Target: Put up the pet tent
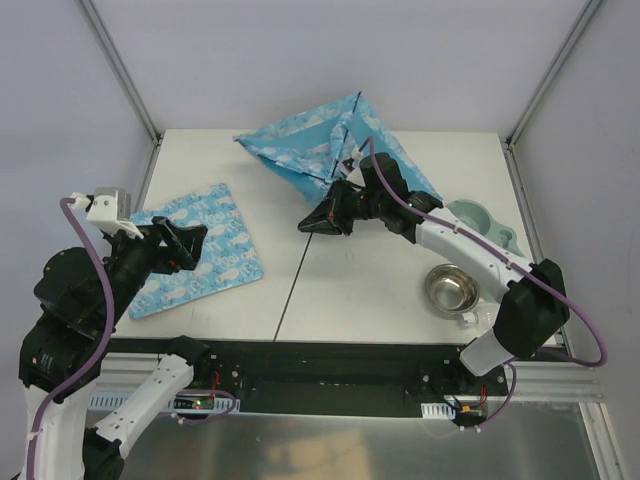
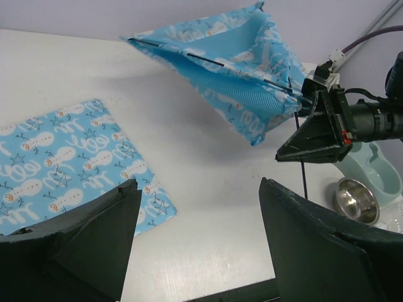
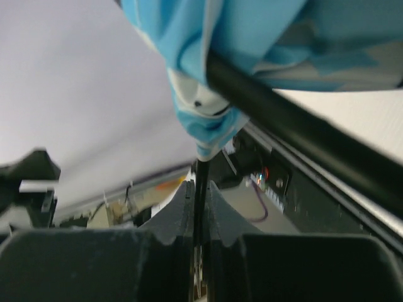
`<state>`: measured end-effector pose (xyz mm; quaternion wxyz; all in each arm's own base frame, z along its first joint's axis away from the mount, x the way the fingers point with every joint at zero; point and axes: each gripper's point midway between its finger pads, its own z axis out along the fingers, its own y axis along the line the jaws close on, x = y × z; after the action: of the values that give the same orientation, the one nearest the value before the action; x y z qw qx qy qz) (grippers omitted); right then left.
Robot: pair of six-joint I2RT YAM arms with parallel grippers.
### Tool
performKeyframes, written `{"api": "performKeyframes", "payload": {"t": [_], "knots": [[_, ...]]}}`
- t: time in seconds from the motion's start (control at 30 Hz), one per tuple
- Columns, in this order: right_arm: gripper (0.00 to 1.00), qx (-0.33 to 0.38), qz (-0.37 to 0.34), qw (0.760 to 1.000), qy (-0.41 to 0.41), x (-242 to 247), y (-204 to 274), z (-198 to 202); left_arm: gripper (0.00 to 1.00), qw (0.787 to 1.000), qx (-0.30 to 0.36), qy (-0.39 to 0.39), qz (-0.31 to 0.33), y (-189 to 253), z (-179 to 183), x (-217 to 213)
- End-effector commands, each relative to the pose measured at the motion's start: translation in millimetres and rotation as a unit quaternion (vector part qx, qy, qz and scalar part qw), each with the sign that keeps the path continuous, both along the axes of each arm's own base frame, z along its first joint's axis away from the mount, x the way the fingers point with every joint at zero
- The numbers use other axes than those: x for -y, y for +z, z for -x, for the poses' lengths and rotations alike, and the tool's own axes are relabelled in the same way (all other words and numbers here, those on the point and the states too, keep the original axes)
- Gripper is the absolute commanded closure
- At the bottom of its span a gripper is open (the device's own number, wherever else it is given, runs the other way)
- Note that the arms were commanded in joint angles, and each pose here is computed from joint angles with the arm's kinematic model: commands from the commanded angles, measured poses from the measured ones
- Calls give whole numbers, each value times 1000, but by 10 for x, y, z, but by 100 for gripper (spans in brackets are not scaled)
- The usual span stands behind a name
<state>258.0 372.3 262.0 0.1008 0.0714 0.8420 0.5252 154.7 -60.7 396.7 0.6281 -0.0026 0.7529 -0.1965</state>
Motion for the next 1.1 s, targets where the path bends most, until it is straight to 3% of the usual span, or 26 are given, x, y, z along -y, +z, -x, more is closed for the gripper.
{"api": "performKeyframes", "payload": {"t": [0.0,0.3,0.4,0.53,1.07], "knots": [[100,-24,-48,990,132,33,203,556,22,1000,-14,-6,20,-37,-188,133],[100,-114,-65,967,220,-32,-128,765,22,996,-73,-35,41,-385,-316,359],[100,-138,-41,965,217,-66,-380,710,23,991,-94,-79,49,-482,-276,526],[100,-165,-30,961,218,-150,-565,627,23,989,-107,-82,55,-555,-277,557],[100,-219,-46,951,213,-380,-678,93,22,990,-108,-74,43,-577,-344,540]]}}
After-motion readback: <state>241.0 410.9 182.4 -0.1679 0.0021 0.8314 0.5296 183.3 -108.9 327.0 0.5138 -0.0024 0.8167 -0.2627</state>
